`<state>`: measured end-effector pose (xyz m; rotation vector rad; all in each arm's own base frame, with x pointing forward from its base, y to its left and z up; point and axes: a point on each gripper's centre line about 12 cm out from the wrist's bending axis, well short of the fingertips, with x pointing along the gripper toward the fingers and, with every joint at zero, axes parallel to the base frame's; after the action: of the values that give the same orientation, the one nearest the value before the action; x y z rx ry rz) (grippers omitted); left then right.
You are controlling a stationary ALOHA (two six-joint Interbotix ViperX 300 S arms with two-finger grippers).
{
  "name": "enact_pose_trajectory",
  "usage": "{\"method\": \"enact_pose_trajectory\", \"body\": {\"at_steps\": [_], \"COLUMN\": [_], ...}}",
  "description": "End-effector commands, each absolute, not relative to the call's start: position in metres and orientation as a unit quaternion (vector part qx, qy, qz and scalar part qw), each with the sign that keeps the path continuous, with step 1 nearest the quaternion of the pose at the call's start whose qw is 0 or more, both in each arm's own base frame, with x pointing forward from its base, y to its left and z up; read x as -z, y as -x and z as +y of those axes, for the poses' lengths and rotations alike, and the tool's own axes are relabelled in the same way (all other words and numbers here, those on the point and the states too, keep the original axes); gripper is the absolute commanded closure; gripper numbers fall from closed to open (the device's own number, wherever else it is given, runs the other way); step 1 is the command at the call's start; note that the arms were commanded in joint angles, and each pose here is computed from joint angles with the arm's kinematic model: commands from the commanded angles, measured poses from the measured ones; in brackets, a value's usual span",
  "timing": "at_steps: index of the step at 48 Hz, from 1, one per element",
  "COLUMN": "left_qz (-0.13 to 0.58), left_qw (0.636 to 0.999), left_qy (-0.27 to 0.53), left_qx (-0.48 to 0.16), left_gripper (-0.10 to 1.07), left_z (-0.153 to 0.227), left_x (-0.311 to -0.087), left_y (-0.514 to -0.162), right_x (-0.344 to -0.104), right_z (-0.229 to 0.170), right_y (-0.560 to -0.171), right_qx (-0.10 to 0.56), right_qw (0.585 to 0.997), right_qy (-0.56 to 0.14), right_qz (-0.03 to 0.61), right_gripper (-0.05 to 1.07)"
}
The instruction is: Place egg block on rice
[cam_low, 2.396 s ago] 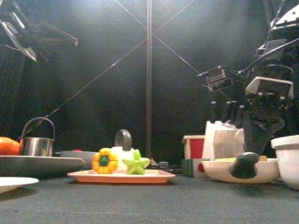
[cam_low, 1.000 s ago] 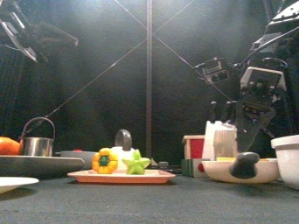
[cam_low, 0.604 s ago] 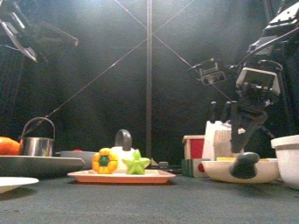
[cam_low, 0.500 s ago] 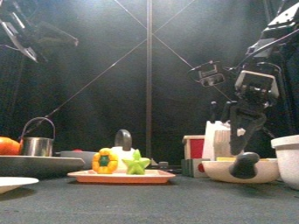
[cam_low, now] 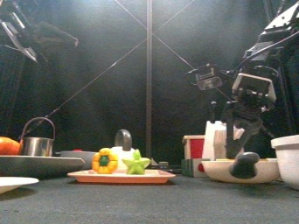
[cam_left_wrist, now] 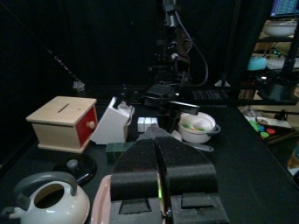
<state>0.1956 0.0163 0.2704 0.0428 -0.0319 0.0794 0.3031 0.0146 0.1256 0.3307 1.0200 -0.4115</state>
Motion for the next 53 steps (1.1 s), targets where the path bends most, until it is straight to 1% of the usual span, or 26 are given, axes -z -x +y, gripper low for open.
{"method": "enact_pose_trajectory", "body": {"at_steps": [1,8,13,23,30,37,45,53], "left_qz": [-0.026,-0.026,-0.026,-0.026,-0.027,-0.026,-0.026,-0.026], "left_qw": [0.999,0.999,0.999,0.999,0.999,0.999,0.999,0.999], "left_qy": [-0.023,-0.023,-0.023,-0.023,-0.023,-0.023,-0.023,-0.023], "left_qx": [-0.040,-0.040,-0.040,-0.040,-0.040,-0.040,-0.040,-0.040], "left_gripper": [0.97,0.97,0.97,0.97,0.97,0.97,0.97,0.97], "left_z": [0.017,0.017,0.017,0.017,0.017,0.017,0.017,0.017], "left_x": [-0.277,-0.277,-0.277,-0.277,-0.277,-0.277,-0.277,-0.276], "left_y": [-0.197,-0.197,-0.197,-0.197,-0.197,-0.197,-0.197,-0.197], "right_x": [-0.125,-0.128,-0.136,-0.171,-0.186,-0.187,-0.184,-0.186], "right_z": [0.013,0.013,0.013,0.013,0.014,0.014,0.014,0.014], "right_y": [-0.303,-0.304,-0.305,-0.308,-0.307,-0.306,-0.307,-0.309], "right_qx": [0.198,0.196,0.194,0.180,0.168,0.167,0.168,0.169], "right_qw": [0.838,0.841,0.847,0.873,0.886,0.887,0.885,0.886], "right_qy": [-0.160,-0.159,-0.159,-0.167,-0.167,-0.167,-0.165,-0.171], "right_qz": [0.483,0.478,0.469,0.422,0.399,0.396,0.401,0.397], "right_gripper": [0.54,0.54,0.54,0.54,0.54,0.54,0.54,0.54]}}
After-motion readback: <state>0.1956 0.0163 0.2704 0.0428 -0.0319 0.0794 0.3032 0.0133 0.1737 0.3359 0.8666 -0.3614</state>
